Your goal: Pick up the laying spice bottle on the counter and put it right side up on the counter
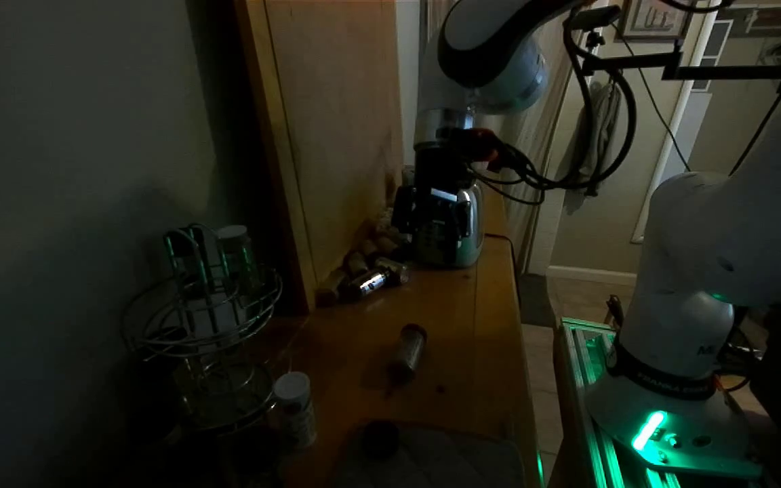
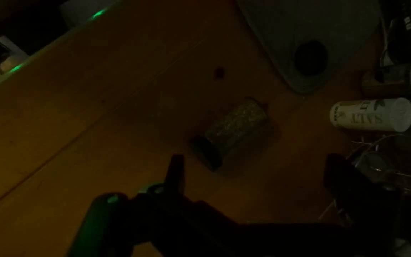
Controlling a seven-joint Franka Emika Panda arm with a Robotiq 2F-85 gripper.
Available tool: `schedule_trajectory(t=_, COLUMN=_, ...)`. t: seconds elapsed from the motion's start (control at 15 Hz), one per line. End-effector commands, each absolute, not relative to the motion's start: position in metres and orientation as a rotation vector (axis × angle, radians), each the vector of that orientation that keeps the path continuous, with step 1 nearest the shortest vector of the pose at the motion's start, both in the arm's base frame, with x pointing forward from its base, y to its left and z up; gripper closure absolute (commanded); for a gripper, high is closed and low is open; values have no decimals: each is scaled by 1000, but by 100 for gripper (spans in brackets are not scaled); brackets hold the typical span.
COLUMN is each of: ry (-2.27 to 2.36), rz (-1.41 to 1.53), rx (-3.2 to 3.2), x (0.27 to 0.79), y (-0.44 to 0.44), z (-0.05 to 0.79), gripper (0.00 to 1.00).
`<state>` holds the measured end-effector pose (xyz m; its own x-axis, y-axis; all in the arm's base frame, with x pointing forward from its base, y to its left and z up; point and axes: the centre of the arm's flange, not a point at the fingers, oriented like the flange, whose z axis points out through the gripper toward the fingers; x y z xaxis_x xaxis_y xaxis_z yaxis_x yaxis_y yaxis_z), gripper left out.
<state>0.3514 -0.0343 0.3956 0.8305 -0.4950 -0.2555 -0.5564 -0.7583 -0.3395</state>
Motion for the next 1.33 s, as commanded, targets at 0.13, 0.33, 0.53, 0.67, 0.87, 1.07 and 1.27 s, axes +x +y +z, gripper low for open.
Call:
schedule_trajectory(t=0.13, ry=802, rz=216, rx=-2601, x=352, y=-35, z=394, gripper=0)
schedule_trajectory(t=0.33, ry=911, rz=234, rx=-2488, x=358, y=-51, z=381, gripper=0)
schedule_trajectory(t=0.53, ry=1015, rz=291, rx=-2323, x=365, y=-68, z=370, gripper=0)
schedule_trajectory(t=0.67, ry=1094, rz=326, rx=-2227, x=369, y=-76, z=362, gripper=0)
schedule_trajectory(t=0.87, ry=1235, rz=395, rx=-2109, x=378, y=-79, z=347, gripper=0)
schedule_trajectory(t=1.07, ry=1337, rz=460, rx=-2042, x=389, y=-74, z=332, gripper=0)
schedule_trajectory(t=1.27, ry=1447, rz=507, rx=-2032, x=395, y=-73, z=317, gripper=0)
